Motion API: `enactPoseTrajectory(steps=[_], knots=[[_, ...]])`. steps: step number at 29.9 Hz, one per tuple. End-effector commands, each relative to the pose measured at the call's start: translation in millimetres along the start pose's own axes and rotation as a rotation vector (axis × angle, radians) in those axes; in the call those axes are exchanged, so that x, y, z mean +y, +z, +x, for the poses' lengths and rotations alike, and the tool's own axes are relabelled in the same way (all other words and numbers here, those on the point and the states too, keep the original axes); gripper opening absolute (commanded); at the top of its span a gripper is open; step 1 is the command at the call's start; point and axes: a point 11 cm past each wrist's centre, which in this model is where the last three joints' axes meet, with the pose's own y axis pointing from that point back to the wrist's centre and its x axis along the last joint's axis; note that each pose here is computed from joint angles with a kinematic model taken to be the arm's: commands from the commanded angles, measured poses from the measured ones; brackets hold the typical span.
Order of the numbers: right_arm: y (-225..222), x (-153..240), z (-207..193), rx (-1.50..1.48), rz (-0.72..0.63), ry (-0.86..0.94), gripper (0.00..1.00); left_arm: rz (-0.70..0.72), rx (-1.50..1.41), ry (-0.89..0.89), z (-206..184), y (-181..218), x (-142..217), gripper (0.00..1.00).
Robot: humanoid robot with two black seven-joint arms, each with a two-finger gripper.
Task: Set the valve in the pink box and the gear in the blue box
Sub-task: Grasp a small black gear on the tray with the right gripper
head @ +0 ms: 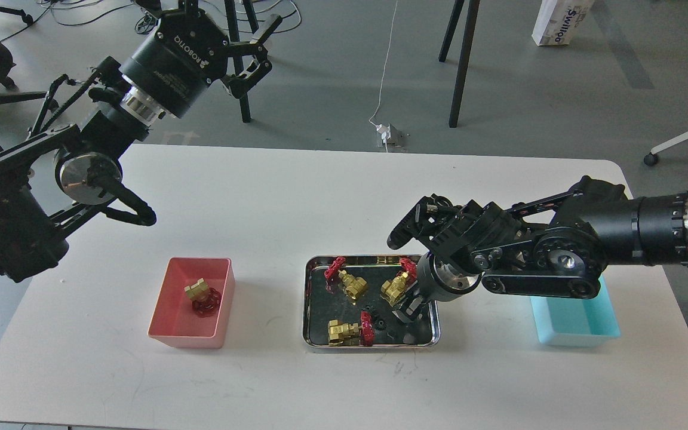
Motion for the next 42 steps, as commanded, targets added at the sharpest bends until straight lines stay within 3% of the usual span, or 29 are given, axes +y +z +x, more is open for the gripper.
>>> enactPoseTrajectory(steps=[1,35,38,42], knots=[[-3,-9,-15,-0.024,0.019,-0.027,0.64,0.000,-0.002,0.001,1,0,0,0.99],[-6,-28,-15,-0.035,0.009,-0.038,0.63,0.017,0.011,0.021,5,-10,9,0.99],[-2,-31,-16,-0.049,-0.001,-0.039,0.53,0.019,0.011,0.025,6,-12,11,0.99],[-5,-33,-10,-0.041,-0.003,-0.032,0.51,0.021,0.013,0.031,8,-13,13,0.99]])
